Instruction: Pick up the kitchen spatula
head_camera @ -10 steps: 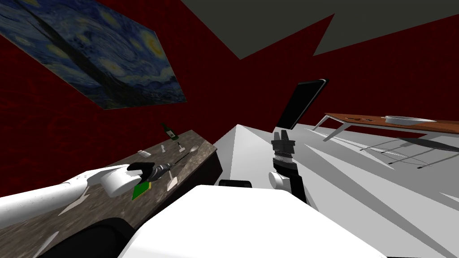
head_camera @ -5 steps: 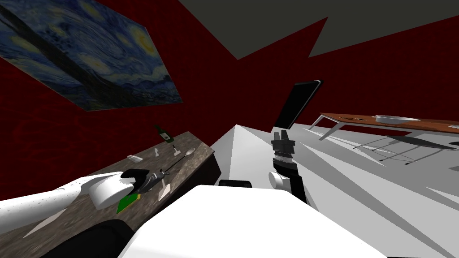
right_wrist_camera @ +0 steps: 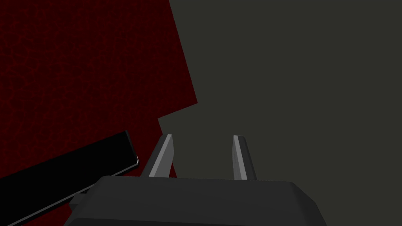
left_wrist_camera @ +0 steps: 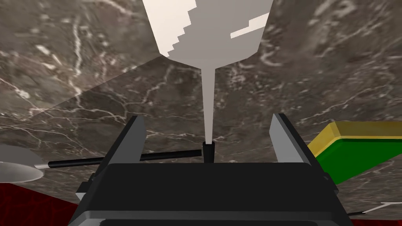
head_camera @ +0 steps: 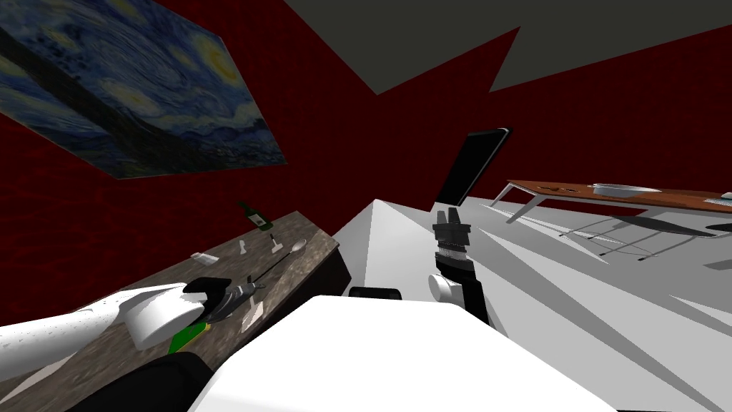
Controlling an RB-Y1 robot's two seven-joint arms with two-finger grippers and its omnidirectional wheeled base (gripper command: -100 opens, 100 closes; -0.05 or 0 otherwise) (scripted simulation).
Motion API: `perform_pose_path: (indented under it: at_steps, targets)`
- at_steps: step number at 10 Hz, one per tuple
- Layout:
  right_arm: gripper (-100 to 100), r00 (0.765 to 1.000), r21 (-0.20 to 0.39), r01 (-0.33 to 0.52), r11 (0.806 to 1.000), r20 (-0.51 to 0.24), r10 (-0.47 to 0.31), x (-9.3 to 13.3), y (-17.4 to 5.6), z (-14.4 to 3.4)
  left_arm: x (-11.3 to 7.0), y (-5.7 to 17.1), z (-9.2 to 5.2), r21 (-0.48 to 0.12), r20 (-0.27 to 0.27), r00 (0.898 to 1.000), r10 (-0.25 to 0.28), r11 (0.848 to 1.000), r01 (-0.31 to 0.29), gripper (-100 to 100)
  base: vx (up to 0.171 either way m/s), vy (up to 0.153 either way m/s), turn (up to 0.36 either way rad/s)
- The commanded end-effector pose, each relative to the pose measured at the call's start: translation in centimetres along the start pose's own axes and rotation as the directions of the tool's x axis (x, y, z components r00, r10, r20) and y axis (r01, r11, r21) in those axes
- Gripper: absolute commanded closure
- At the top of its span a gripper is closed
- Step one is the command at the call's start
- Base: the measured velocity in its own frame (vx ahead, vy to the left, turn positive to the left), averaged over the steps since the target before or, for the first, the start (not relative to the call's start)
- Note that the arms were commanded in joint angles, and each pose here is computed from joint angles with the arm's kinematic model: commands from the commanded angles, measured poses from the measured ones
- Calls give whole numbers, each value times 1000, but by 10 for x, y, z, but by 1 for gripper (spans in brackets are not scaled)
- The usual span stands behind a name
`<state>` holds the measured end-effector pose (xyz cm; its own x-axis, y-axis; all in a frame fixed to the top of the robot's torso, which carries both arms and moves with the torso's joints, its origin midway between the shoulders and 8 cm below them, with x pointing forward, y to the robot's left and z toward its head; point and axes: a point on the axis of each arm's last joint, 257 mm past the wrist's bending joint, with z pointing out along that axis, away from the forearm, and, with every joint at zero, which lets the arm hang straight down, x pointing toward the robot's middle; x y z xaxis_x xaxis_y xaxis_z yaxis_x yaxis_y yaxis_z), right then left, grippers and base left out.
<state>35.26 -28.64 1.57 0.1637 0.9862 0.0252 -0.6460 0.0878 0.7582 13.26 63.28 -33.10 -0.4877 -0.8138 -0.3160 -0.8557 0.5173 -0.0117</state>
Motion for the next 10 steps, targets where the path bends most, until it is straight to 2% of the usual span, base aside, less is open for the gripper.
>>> perform_pose_path:
  at_steps: [1, 2, 3, 5, 7, 10]
  targets:
    - [0, 1000, 0, 0, 1000, 0, 0, 0, 0, 0, 0, 0, 0, 0, 0, 1000, 0, 1000, 0, -100, 25, -11, 2]
    - [0, 1000, 0, 0, 1000, 0, 0, 0, 0, 0, 0, 1, 0, -1, -1, 1000, 1, 1000, -1, 0, 0, 0, 0]
    - [0, 1000, 0, 0, 1000, 0, 0, 0, 0, 0, 6, 9, 1, -2, -3, 1000, -8, 1000, 8, -100, 20, 4, -64]
    - [0, 1000, 0, 0, 1000, 0, 0, 0, 0, 0, 17, 25, 4, -6, -5, 1000, -24, 1000, 24, -100, 42, 18, -95]
    - [0, 1000, 0, 0, 1000, 0, 0, 0, 0, 0, 17, 21, 4, 1, -5, 1000, -24, 1000, 24, -100, 20, 8, -14]
    - [0, 1000, 0, 0, 1000, 0, 0, 0, 0, 0, 29, 42, 5, -11, -6, 999, -42, 999, 42, -100, 16, 4, -56]
